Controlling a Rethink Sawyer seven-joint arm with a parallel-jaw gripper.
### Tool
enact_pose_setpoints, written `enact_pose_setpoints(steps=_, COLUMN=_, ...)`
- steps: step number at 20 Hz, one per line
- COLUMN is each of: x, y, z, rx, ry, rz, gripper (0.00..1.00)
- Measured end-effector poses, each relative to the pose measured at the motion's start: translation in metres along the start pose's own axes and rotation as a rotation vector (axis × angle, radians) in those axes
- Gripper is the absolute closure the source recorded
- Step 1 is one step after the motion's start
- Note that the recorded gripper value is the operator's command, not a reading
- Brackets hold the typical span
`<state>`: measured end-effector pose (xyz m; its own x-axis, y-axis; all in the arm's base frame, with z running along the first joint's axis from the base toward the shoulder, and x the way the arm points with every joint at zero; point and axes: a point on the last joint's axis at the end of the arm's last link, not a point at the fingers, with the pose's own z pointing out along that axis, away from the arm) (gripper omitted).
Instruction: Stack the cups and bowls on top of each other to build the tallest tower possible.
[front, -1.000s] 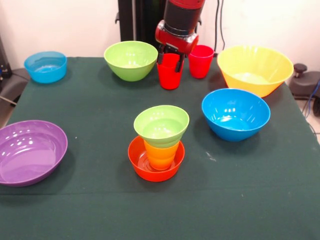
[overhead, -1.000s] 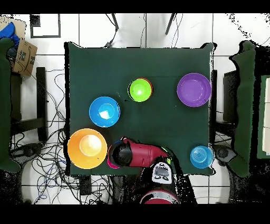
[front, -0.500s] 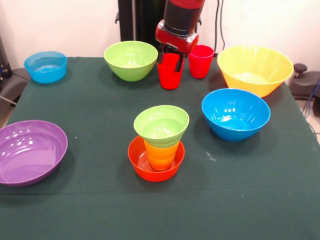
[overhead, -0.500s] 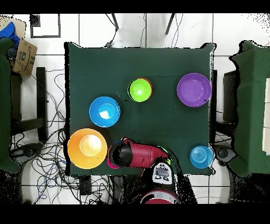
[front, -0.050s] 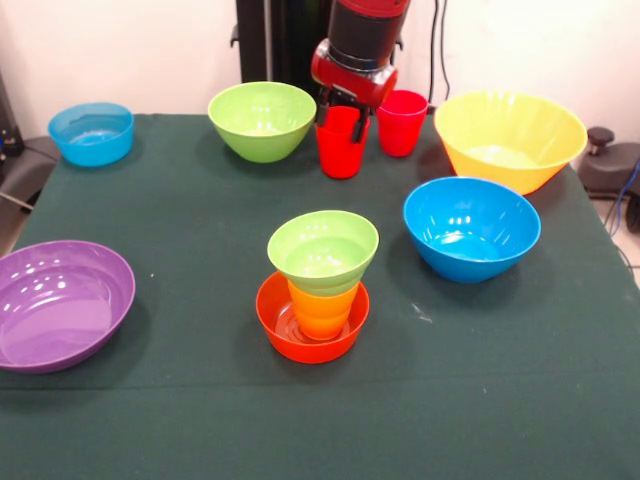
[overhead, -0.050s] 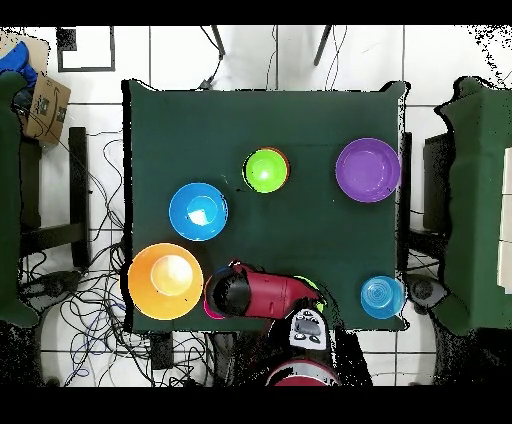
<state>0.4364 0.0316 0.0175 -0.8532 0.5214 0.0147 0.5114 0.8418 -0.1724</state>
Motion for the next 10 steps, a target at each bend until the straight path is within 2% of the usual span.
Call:
enact_pose_setpoints(steps=7, x=0.004, y=0.001, z=0.000, rx=0.000, ry=0.009, rz=0.006, gripper=0.00)
enact_pose_setpoints(steps=10, x=0.014, y=0.004, z=0.004, rx=0.005, ry=0.028, rz=-0.002, gripper=0.00)
